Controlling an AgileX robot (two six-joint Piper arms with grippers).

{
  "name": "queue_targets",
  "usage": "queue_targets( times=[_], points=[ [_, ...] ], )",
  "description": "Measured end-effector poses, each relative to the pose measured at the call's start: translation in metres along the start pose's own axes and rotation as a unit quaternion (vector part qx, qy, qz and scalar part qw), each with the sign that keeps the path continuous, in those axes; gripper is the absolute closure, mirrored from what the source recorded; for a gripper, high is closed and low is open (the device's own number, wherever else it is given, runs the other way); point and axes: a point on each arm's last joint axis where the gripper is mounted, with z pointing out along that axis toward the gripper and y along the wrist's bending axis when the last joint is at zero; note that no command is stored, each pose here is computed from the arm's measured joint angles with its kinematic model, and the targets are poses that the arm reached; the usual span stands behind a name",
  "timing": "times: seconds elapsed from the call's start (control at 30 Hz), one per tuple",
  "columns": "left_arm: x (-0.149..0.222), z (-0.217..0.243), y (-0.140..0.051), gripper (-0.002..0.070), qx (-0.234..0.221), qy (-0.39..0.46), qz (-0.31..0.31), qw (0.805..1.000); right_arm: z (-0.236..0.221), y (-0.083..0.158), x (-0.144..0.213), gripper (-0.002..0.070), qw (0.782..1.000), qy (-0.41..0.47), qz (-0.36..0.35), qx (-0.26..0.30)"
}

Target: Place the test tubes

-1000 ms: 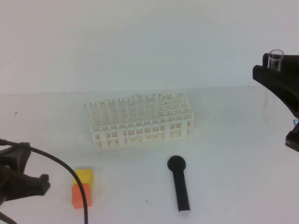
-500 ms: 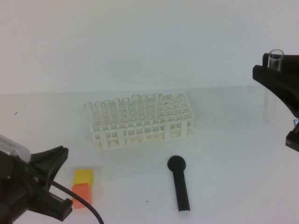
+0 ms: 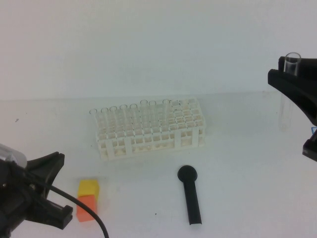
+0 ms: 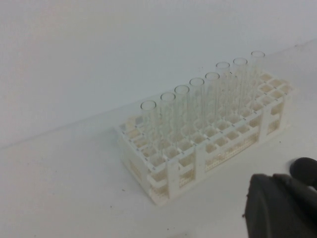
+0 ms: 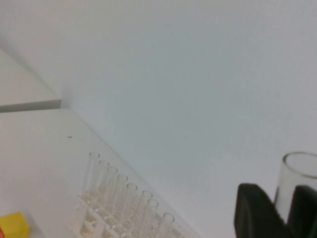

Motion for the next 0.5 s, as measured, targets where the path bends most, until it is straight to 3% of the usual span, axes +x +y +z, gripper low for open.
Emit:
queue_targets(
  times=[0.4, 0.5],
  points=[
    [0.0000, 0.0000, 0.0000, 0.0676, 0.000, 0.000, -0.001, 1.000, 0.0000, 0.0000, 0.0000, 0.0554, 1.000, 0.000, 0.000, 0.000],
    [-0.0004, 0.0000, 0.0005, 0.0676, -0.002, -0.002, -0.066, 0.998, 0.0000, 0.0000, 0.0000, 0.0554, 1.000, 0.000, 0.000, 0.000]
  ],
)
